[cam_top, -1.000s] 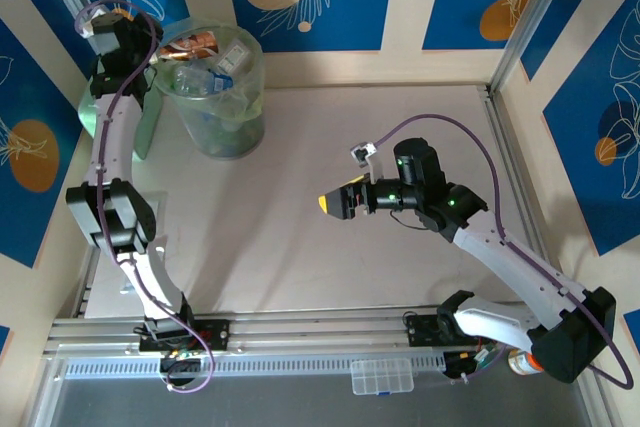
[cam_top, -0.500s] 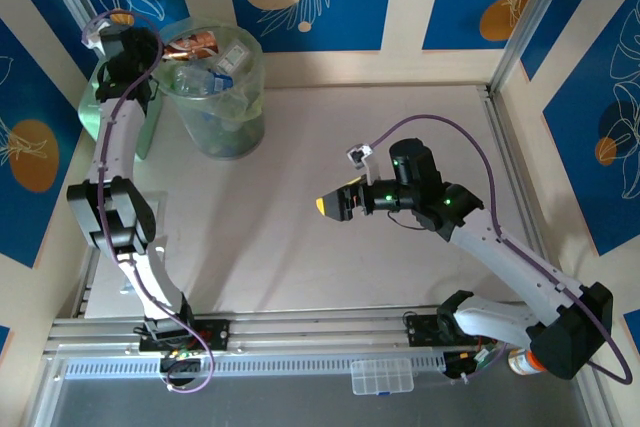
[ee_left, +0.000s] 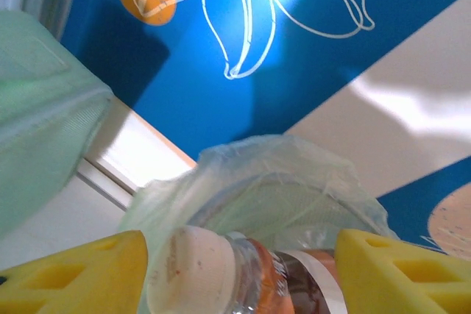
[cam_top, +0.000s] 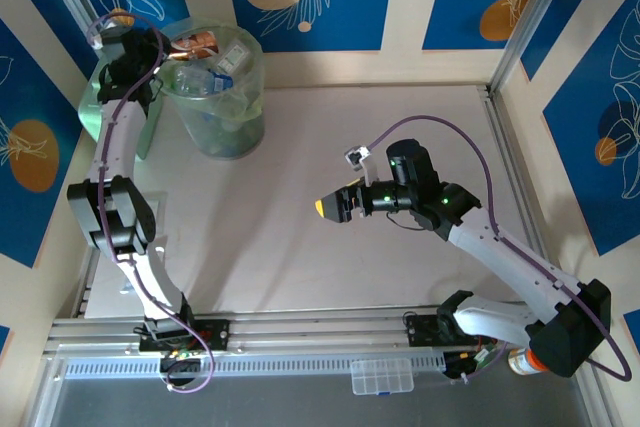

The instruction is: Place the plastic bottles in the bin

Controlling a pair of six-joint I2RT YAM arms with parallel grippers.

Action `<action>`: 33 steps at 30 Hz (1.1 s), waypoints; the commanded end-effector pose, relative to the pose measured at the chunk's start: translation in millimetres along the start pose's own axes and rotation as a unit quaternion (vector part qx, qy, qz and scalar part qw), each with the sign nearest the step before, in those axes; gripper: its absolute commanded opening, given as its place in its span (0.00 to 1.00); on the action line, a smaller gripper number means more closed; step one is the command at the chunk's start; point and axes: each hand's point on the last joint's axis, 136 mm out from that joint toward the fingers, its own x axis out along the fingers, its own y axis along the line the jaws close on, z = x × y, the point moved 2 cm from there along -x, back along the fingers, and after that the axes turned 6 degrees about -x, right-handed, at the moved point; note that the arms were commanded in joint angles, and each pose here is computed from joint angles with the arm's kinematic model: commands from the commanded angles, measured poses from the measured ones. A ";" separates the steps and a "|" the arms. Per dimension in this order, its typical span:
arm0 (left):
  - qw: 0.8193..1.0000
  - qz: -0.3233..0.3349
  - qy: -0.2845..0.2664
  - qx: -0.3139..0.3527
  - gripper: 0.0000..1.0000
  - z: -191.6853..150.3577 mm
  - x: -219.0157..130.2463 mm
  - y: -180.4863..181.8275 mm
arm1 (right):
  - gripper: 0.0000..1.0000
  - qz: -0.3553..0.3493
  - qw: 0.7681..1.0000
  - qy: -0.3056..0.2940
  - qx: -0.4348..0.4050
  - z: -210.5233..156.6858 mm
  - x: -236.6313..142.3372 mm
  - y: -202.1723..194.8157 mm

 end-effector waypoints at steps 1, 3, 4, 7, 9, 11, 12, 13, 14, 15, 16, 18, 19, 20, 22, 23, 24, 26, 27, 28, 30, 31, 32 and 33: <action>0.998 -0.047 0.022 -0.020 0.67 -6.4 1.9 -13.9 | 0.99 0.006 1.000 -0.005 -0.014 4.7 -3.3 7.3; 0.998 -0.053 0.034 -0.025 0.67 -12.6 4.6 -14.4 | 1.00 0.006 1.000 -0.006 -0.016 5.4 -3.9 8.3; 0.997 -0.059 0.041 -0.026 0.67 -15.5 5.9 -15.6 | 1.00 0.005 1.000 -0.005 -0.015 4.7 -4.0 7.9; 0.997 -0.065 0.047 -0.022 0.66 -18.9 5.0 -18.7 | 0.99 0.004 1.000 -0.004 -0.014 3.1 -3.9 7.5; 0.996 -0.072 0.045 -0.019 0.66 -18.4 3.3 -21.7 | 1.00 0.004 1.000 -0.003 -0.013 1.8 -3.5 7.1; 0.995 -0.087 0.049 -0.012 0.66 -19.3 0.8 -28.6 | 1.00 0.004 1.000 -0.003 -0.011 0.7 -3.3 6.8; 0.994 -0.093 0.049 -0.009 0.66 -18.9 0.1 -31.5 | 0.99 0.003 1.000 -0.003 -0.011 0.8 -3.3 6.8; 0.994 -0.094 0.047 -0.005 0.66 -17.7 -0.9 -32.2 | 0.99 0.003 1.000 -0.002 -0.011 0.1 -3.2 6.7; 0.995 -0.090 0.044 0.000 0.66 -16.9 -1.5 -31.9 | 1.00 0.003 1.000 -0.002 -0.011 0.2 -3.3 6.8; 0.996 -0.083 0.040 0.005 0.67 -15.4 -2.3 -30.9 | 1.00 0.002 1.000 -0.003 -0.012 0.2 -3.5 6.8; 0.997 -0.071 0.031 0.011 0.68 -11.5 -4.2 -27.5 | 0.99 0.001 1.000 -0.004 -0.012 1.0 -3.8 6.7; 0.998 -0.056 0.016 0.025 0.69 -5.1 -10.2 -25.7 | 1.00 -0.007 1.000 -0.006 -0.012 1.4 -5.0 5.2; 0.998 -0.056 0.010 0.034 0.69 -1.8 -13.8 -27.7 | 0.99 -0.010 1.000 -0.007 -0.013 1.5 -5.6 4.4; 0.997 -0.056 0.004 0.044 0.69 0.9 -17.5 -30.5 | 0.99 -0.013 1.000 -0.009 -0.013 1.6 -6.4 3.9; 0.996 -0.045 -0.011 0.073 0.68 4.9 -24.9 -36.3 | 0.99 -0.027 0.999 -0.012 -0.014 1.9 -7.7 0.4; 0.995 -0.036 -0.019 0.092 0.68 5.7 -28.5 -39.8 | 1.00 -0.033 0.999 -0.012 -0.013 1.9 -8.0 -1.4; 0.994 -0.030 -0.026 0.105 0.68 6.5 -30.9 -42.7 | 1.00 -0.037 0.999 -0.012 -0.013 2.0 -8.2 -2.5; 0.992 -0.032 -0.032 0.117 0.69 6.7 -32.6 -48.4 | 1.00 -0.043 0.999 -0.012 -0.012 2.5 -8.1 -4.3; 0.992 -0.033 -0.034 0.120 0.69 6.8 -31.2 -50.7 | 1.00 -0.045 0.999 -0.011 -0.011 2.5 -8.1 -5.1; 0.991 -0.027 -0.035 0.125 0.70 7.0 -27.8 -52.4 | 1.00 -0.046 0.999 -0.010 -0.010 2.3 -7.8 -5.2; 0.989 -0.015 -0.035 0.143 0.70 7.4 -18.2 -56.8 | 1.00 -0.046 0.999 -0.008 -0.009 2.2 -7.4 -5.4; 0.988 -0.011 -0.034 0.151 0.70 8.6 -13.1 -59.6 | 1.00 -0.047 0.999 -0.007 -0.008 2.4 -7.3 -5.8; 0.987 -0.005 -0.033 0.157 0.70 8.8 -6.8 -61.7 | 1.00 -0.049 0.999 -0.005 -0.008 2.7 -7.6 -6.0; 0.987 0.000 -0.035 0.160 0.70 9.6 -2.3 -63.0 | 1.00 -0.049 0.999 -0.004 -0.008 2.9 -8.1 -5.2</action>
